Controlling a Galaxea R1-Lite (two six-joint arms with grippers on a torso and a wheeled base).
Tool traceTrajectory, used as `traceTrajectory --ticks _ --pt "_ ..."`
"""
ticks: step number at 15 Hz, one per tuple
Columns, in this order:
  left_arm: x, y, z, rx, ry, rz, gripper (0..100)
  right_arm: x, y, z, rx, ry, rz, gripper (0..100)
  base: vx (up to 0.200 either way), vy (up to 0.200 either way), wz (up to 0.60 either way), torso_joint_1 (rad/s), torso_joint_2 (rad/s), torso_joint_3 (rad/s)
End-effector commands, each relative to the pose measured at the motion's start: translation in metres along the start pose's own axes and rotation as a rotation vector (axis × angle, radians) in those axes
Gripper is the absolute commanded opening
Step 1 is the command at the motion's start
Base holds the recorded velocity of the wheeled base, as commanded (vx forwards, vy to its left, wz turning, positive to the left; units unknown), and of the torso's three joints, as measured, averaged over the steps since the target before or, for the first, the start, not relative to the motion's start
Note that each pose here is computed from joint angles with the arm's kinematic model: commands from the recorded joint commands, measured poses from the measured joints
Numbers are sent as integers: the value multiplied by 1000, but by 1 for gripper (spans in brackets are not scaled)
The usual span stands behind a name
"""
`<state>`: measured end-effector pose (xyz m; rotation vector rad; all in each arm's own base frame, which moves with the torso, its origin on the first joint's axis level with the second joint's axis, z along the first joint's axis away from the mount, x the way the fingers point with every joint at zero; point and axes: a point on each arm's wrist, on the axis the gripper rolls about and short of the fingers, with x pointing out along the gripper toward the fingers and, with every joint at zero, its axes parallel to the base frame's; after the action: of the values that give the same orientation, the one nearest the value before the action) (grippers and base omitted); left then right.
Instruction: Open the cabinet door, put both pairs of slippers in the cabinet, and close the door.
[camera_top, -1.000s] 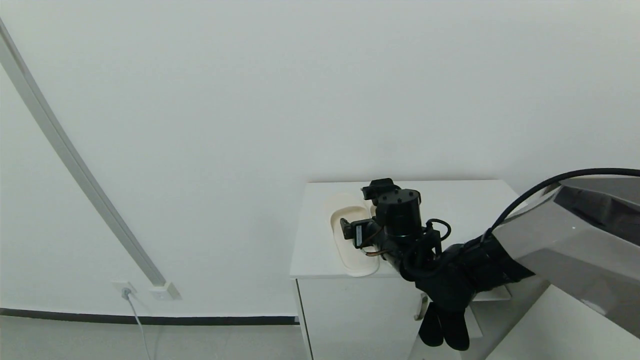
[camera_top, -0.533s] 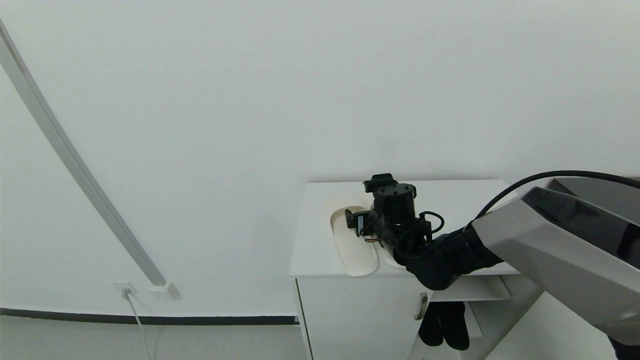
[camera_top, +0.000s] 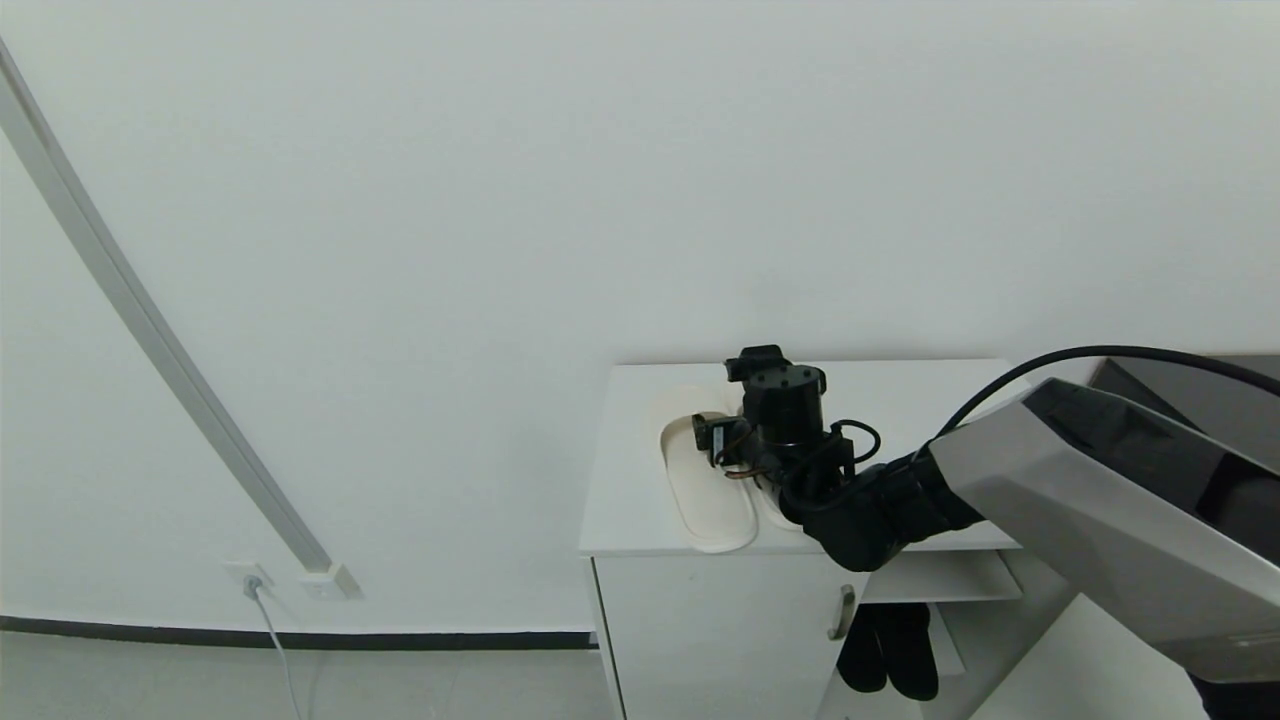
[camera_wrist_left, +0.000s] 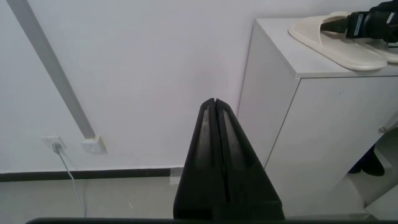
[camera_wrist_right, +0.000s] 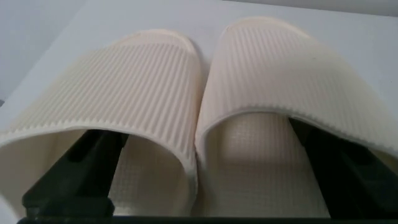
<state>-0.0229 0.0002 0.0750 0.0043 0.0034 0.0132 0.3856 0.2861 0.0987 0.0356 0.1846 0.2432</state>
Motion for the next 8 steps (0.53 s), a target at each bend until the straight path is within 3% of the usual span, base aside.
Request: traceTrajectory --ticks 1,5,8 --pt "0 0 0 0 1 2 0 0 1 -2 -1 3 3 0 0 0 0 0 0 0" --pt "0 0 0 0 1 1 0 -2 1 -3 -3 7 2 0 0 0 0 0 0 0" --pt "0 0 0 0 1 2 0 -21 0 12 4 -14 16 0 0 0 0 0 0 0"
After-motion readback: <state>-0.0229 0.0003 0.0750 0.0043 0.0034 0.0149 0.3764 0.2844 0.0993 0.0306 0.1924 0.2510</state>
